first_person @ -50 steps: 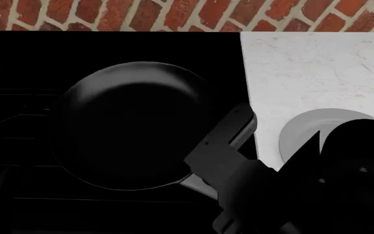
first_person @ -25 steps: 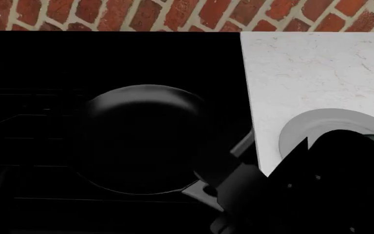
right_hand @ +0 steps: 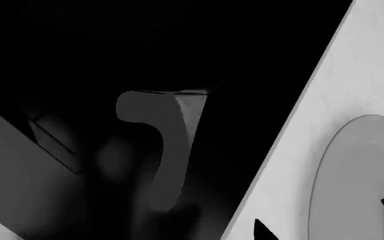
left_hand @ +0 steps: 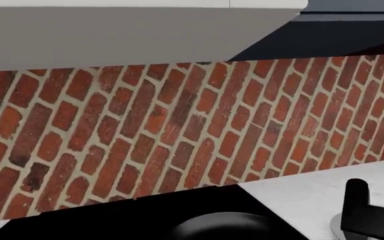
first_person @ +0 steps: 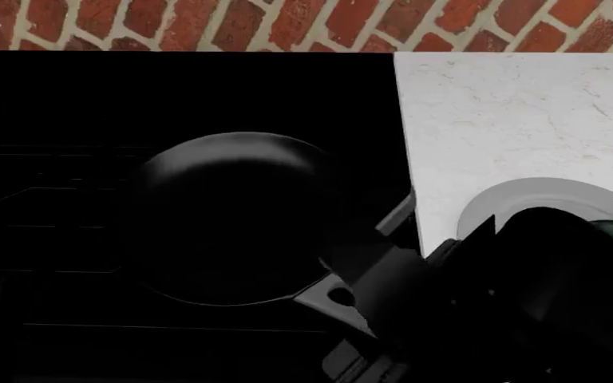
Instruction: Pick up the pan and dump the vegetables in it onto the plate. Then return the pan to the stove.
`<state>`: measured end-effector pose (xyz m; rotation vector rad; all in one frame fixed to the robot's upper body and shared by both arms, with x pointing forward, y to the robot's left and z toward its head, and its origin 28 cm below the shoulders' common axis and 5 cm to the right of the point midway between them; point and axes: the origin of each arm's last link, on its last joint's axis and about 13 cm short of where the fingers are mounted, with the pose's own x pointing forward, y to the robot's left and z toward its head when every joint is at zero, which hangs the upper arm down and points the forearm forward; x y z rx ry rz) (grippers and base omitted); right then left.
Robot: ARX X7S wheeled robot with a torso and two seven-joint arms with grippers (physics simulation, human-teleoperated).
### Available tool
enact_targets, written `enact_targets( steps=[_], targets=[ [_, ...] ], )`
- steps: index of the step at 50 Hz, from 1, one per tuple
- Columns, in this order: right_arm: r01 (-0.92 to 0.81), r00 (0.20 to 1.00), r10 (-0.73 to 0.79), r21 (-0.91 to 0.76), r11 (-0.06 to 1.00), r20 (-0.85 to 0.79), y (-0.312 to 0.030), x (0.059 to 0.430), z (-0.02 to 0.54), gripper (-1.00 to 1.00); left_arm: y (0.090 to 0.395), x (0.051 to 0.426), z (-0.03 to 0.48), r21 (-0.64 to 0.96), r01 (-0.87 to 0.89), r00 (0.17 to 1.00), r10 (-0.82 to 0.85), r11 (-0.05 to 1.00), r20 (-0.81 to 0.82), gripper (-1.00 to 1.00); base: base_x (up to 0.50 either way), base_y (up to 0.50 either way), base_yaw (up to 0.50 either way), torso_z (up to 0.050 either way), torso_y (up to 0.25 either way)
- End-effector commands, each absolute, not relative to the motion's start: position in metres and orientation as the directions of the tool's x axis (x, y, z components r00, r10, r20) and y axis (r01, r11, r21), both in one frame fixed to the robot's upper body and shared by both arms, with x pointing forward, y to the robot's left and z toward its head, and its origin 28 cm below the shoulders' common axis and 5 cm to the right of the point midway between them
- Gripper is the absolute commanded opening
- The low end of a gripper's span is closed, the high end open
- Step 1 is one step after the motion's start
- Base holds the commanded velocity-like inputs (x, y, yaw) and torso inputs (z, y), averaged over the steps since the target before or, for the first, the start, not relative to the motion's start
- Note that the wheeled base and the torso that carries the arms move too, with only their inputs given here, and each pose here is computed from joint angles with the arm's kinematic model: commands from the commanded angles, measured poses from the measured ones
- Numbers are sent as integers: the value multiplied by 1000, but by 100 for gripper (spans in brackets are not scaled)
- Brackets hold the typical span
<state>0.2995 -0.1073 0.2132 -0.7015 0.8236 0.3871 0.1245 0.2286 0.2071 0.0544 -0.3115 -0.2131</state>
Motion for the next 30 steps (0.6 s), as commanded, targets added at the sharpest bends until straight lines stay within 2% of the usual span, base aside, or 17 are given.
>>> enact_targets(
  steps=[1,9,22,30],
  targets=[
    [-543,700,123,-412,732,-704,-98,296,227,100,229,134,205,120,195,919,-224,973,324,100,0,0,0,0,0],
    [-509,783,175,-453,732,-597,-94,276,249,100,228,134,203,118,199,921,-227,973,318,100,0,0,0,0,0],
    [-429,864,169,-517,741,-475,-99,242,272,100,228,133,204,116,199,920,-226,973,320,100,0,0,0,0,0],
    [-351,929,204,-563,749,-307,-94,206,284,100,230,131,205,110,192,920,-218,975,327,100,0,0,0,0,0]
  ],
)
